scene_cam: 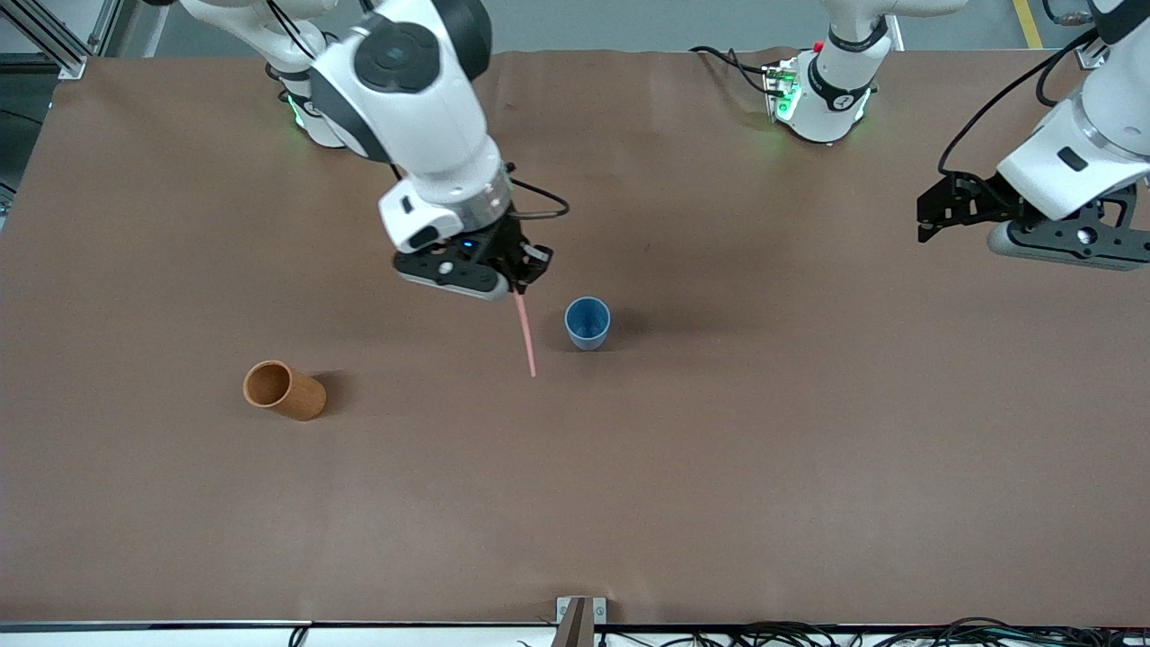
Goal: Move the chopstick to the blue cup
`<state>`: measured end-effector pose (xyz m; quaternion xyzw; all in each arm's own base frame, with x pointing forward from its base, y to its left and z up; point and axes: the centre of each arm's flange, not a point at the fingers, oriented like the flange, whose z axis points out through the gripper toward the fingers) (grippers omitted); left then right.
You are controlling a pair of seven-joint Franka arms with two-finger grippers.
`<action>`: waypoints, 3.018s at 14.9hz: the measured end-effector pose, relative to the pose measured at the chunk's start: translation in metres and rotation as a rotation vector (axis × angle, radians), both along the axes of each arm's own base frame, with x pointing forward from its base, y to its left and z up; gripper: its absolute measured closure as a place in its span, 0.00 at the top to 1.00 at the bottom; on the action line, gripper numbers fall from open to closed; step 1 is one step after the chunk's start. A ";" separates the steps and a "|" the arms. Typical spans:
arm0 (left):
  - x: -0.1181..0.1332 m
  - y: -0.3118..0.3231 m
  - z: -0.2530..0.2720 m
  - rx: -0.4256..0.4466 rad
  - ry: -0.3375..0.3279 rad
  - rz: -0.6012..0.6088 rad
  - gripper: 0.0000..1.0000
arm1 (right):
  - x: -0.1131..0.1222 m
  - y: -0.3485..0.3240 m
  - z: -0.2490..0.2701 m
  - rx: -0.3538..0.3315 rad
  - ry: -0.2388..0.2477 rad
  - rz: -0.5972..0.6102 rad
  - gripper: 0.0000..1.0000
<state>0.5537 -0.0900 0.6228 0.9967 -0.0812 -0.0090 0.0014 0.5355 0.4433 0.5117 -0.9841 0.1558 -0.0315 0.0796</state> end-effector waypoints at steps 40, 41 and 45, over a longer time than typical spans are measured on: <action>-0.007 0.009 0.013 -0.020 -0.025 0.047 1.00 | 0.032 -0.093 0.058 -0.198 -0.116 0.148 1.00; -0.005 0.009 0.012 -0.020 -0.024 0.047 1.00 | 0.036 -0.112 0.069 -0.210 -0.117 0.157 1.00; -0.004 0.009 0.011 -0.020 -0.023 0.046 1.00 | 0.055 -0.224 0.113 -0.204 -0.081 0.182 1.00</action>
